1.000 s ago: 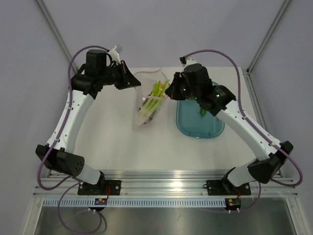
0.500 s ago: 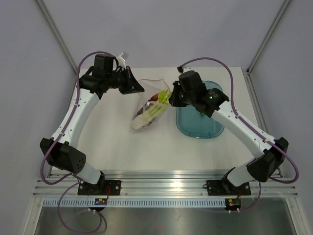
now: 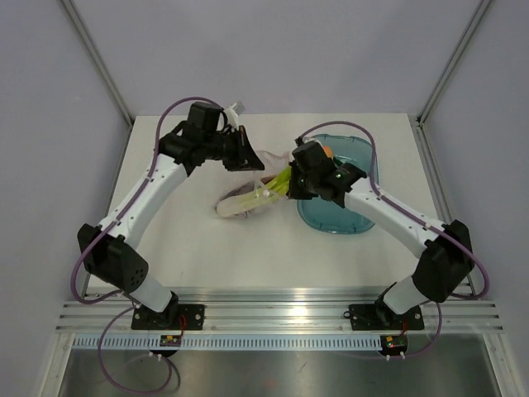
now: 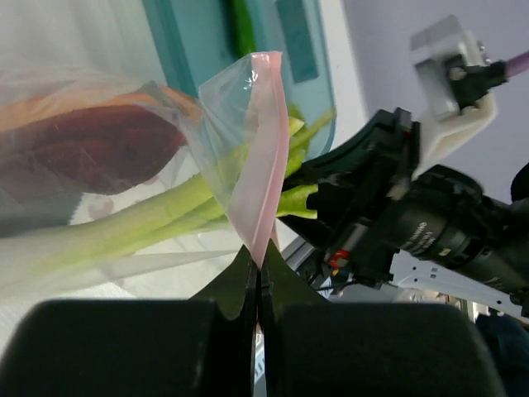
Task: Place the food in the zip-top bag and seal the zipper
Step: Adjust the zipper food storage bag at the center of the board.
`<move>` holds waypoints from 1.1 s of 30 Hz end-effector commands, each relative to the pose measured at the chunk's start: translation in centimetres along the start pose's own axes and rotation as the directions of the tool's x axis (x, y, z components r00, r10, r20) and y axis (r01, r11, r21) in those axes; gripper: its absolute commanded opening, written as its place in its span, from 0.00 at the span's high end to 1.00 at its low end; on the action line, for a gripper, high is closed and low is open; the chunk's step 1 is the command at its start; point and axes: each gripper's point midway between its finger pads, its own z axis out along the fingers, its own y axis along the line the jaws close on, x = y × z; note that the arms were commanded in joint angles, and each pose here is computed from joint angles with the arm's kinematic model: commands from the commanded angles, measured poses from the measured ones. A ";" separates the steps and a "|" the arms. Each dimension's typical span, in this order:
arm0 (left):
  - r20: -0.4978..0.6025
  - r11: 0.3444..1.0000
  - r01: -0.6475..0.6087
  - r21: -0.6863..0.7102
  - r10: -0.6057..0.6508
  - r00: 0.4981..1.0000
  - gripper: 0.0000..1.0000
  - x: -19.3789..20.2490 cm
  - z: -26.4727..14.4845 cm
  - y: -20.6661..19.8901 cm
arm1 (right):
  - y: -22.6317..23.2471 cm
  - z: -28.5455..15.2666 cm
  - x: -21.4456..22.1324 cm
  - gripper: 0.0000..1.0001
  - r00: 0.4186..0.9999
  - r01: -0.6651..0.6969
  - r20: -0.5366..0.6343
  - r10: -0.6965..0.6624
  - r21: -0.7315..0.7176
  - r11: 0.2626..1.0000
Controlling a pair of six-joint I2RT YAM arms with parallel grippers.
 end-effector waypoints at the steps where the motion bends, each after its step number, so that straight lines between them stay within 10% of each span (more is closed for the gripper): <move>1: -0.022 0.997 -0.062 0.051 0.063 0.998 1.00 0.2 1.8 -2.3 | 0.1 0.8 1.2 1.00 0.999 -0.036 -0.037 0.036 -0.007 0.999; 6: 0.026 0.991 -0.124 0.040 0.123 0.992 1.00 -0.9 0.4 -3.9 | -0.2 -2.8 -1.7 0.99 0.994 -0.052 0.092 0.052 0.001 0.999; 14: 0.042 0.987 -0.146 0.064 0.143 0.989 1.00 -1.0 -1.1 -5.0 | -1.6 -8.7 -4.0 0.51 0.961 -0.126 0.249 0.122 -0.001 0.992; 19: 0.048 0.986 -0.142 0.085 0.138 0.989 1.00 -1.0 -1.3 -5.5 | -1.3 -11.0 -4.8 0.43 0.943 -0.145 0.296 0.152 -0.046 0.988; 33: 0.041 0.984 -0.136 0.116 0.132 0.990 1.00 -0.7 -1.3 -5.9 | 0.8 -9.1 -3.4 0.55 0.966 -0.124 0.210 0.152 -0.140 0.982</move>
